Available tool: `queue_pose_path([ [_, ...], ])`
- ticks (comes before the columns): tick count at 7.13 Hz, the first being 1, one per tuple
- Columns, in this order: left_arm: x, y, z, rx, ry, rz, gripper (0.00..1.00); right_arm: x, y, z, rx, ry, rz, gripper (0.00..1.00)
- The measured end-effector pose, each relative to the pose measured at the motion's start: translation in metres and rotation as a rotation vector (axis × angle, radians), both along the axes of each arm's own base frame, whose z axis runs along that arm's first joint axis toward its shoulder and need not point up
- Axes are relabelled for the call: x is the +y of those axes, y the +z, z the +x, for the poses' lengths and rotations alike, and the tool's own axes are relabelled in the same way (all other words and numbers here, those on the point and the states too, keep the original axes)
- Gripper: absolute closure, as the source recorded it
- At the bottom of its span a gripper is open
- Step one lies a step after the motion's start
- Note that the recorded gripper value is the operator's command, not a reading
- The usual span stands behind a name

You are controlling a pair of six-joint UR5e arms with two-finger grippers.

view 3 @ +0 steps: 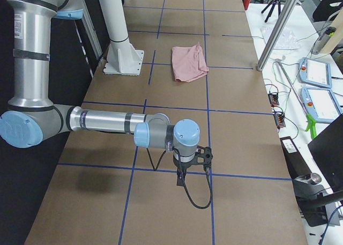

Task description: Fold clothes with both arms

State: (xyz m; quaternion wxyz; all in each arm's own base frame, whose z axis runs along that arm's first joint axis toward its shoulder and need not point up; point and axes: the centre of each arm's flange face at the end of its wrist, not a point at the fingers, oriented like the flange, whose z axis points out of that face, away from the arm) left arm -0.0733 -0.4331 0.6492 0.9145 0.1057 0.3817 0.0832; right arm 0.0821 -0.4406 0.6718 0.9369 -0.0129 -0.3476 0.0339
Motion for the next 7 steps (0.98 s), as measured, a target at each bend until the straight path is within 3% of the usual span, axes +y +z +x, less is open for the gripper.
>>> queue_pose_path([
  [7, 0.0016, 0.0021, 0.0000, 0.000, 0.000, -0.005, 0.00, -0.0001, 0.0001, 0.0002, 0.000, 0.000, 0.001, 0.00],
])
